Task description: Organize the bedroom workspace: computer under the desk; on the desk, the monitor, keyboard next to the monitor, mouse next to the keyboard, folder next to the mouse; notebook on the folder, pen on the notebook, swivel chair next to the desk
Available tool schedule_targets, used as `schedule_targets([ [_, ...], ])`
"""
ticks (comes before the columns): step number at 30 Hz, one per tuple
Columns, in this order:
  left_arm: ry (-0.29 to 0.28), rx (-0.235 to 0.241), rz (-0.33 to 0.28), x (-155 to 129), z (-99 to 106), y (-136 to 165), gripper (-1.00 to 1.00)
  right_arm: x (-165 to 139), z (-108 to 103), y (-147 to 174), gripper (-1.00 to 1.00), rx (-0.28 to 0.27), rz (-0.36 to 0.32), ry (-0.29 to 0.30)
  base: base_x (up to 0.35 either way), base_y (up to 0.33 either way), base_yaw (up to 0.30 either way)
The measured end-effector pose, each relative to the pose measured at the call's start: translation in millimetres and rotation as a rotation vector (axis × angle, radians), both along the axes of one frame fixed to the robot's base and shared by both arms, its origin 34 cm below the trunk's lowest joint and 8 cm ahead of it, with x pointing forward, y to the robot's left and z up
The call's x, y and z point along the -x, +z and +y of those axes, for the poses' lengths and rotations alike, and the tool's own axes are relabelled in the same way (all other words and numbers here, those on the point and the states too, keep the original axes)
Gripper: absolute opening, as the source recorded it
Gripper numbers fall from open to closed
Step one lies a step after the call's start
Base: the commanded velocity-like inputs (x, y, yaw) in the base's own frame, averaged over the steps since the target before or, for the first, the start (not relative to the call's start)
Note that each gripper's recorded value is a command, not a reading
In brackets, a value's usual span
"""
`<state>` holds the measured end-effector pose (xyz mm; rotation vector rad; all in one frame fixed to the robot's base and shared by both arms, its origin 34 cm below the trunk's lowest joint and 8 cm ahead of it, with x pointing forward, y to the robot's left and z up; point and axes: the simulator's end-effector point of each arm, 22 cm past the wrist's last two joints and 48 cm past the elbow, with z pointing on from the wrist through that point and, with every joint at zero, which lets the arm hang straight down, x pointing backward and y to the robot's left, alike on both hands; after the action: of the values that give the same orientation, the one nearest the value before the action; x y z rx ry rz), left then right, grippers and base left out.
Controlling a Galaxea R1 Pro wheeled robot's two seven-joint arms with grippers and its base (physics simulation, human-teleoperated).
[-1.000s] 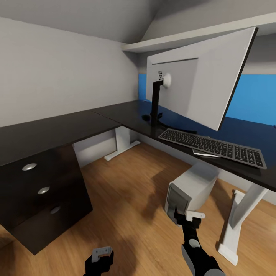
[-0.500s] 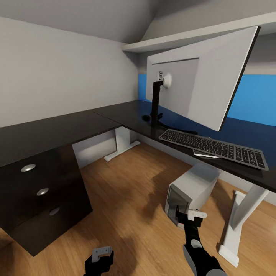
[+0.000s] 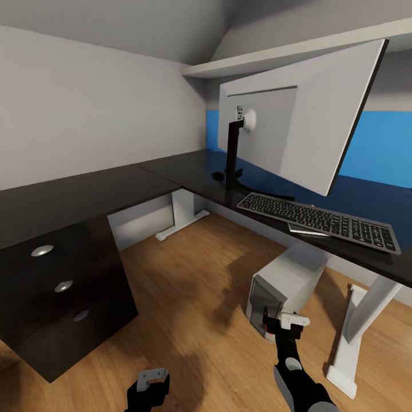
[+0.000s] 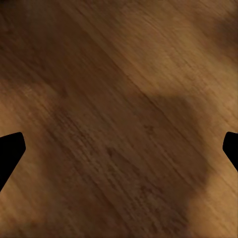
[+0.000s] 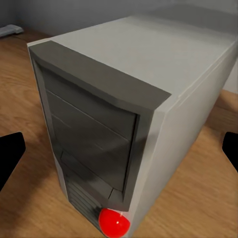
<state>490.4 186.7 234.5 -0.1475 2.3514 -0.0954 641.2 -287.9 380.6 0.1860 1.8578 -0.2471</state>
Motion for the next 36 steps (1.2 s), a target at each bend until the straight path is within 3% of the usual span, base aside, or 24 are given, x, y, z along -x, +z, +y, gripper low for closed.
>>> schedule_targets([
  [24, 0.0, 0.001, 0.0, 0, -1, 0, 1.0, 3, -10, -2, 1.0, 0.007, 0.008, -0.021, 0.052, 0.0, 0.0],
  [31, -0.001, 0.002, 0.0, 0, -1, 0, 1.0, 7, -23, -2, 1.0, 0.022, 0.011, -0.078, 0.051, -0.048, 0.0],
  [36, 0.0, 0.001, 0.0, 0, 0, 0, 1.0, 7, -24, -2, 1.0, 0.025, 0.012, -0.086, 0.062, -0.056, 0.0],
])
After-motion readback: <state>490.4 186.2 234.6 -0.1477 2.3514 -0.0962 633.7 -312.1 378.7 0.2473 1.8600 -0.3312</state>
